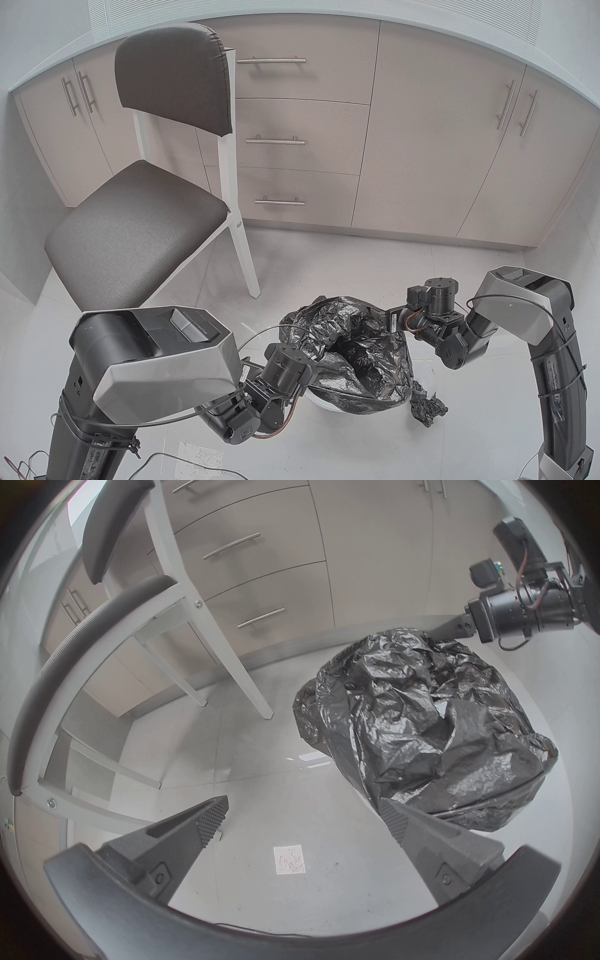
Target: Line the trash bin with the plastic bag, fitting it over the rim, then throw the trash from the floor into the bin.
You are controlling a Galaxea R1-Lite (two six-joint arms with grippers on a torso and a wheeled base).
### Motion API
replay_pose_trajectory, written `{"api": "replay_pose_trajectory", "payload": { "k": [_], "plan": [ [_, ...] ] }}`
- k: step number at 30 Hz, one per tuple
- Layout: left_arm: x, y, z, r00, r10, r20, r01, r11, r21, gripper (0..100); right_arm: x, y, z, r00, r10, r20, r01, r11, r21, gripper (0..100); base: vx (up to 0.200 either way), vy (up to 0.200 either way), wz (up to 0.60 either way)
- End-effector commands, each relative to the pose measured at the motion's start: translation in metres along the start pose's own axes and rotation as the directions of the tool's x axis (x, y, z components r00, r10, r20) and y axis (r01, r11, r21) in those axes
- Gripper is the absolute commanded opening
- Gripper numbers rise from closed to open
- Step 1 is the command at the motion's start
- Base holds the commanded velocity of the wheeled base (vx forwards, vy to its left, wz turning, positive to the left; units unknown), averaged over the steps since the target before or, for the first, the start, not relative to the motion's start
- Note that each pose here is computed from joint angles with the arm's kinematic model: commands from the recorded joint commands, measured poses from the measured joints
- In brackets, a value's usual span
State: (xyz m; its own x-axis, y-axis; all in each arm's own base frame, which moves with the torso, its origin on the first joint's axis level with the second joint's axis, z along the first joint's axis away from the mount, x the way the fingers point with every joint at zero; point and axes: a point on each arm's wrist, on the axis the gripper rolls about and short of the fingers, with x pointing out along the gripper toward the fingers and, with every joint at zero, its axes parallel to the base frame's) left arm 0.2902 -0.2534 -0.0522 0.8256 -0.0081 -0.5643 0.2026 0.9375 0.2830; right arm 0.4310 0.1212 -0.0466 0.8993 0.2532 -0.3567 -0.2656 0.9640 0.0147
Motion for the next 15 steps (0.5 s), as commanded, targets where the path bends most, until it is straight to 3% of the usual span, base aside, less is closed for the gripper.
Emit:
{"api": "replay_pose_trajectory", "payload": {
  "k": [1,15],
  "plan": [
    [-0.0010,-0.0016,-0.0042,1.000,-0.004,-0.023,0.005,1.000,0.020,100,0.0003,0.0003,0.0000,1.000,0.002,0.001,-0.002,1.000,0.000,100,0.000,0.000,0.00],
    [0.0063,0.0035,0.0023,0.999,0.013,-0.042,-0.013,1.000,0.016,100,0.0017,0.0002,-0.0022,1.000,0.000,-0.002,0.000,1.000,0.000,100,0.000,0.000,0.00]
  ]
}}
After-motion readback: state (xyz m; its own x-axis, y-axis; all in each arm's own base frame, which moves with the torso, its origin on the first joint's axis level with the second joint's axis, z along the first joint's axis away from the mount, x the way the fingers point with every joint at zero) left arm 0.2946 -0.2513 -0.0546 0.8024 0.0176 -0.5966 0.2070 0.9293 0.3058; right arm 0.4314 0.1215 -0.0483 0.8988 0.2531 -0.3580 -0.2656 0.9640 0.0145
